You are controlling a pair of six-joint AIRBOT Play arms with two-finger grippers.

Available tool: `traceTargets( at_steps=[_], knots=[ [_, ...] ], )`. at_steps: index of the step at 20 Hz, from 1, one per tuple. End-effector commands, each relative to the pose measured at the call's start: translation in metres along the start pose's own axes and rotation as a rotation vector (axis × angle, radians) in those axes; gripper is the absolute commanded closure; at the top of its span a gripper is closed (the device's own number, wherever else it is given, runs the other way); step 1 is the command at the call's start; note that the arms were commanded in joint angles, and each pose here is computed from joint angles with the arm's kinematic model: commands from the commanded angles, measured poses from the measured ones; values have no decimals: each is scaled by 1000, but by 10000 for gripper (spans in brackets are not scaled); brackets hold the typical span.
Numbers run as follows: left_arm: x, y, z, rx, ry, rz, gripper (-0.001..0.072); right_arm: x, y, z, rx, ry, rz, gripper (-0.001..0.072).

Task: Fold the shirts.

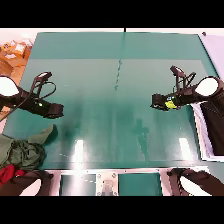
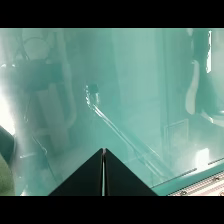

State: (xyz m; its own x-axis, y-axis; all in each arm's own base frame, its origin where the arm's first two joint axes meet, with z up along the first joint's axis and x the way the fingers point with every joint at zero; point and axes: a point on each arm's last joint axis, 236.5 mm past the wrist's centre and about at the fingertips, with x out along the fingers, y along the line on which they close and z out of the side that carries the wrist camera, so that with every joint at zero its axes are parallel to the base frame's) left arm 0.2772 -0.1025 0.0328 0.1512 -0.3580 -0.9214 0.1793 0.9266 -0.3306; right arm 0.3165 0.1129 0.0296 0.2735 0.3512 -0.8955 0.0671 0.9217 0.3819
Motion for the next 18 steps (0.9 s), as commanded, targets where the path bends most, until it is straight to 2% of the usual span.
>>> traceTargets(
  at_steps=[1, 2, 4, 5, 6, 7, 8, 9, 11, 13, 15, 18],
  knots=[
    [0, 2, 2, 2, -8, 7, 686, 0, 0, 0, -1, 0, 0, 689],
    [0, 7, 4, 6, -16, 28, 686, 0, 0, 0, -1, 0, 0, 689],
    [-3, 38, 0, 0, -2, 161, 683, 0, 0, 0, -1, 0, 0, 690],
    [-10, 68, -5, -13, 19, 289, 534, 0, 0, 0, -1, 0, 0, 690],
    [-20, 100, -12, -28, 41, 433, 111, 0, 0, 0, -1, 0, 0, 690],
    [-34, 136, -19, -57, 57, 600, -13, 0, 0, 0, -1, 0, 0, 690],
    [-43, 162, -30, -60, 90, 719, -13, 0, 0, 0, -1, 0, 0, 690],
    [-39, 174, -46, -73, 137, 749, -13, 0, 0, 0, -1, 1, 0, 690],
    [-15, 193, -88, -111, 244, 738, -13, 0, 0, 0, -1, 0, 0, 690],
    [9, 209, -126, -81, 332, 710, -13, 0, 0, 0, -1, 1, 0, 690],
    [27, 221, -142, -37, 343, 685, -13, 0, 0, 0, -1, 0, 0, 689],
    [41, 234, -148, -75, 282, 668, 5, 0, 0, 0, -1, 1, 0, 689]
  ],
)
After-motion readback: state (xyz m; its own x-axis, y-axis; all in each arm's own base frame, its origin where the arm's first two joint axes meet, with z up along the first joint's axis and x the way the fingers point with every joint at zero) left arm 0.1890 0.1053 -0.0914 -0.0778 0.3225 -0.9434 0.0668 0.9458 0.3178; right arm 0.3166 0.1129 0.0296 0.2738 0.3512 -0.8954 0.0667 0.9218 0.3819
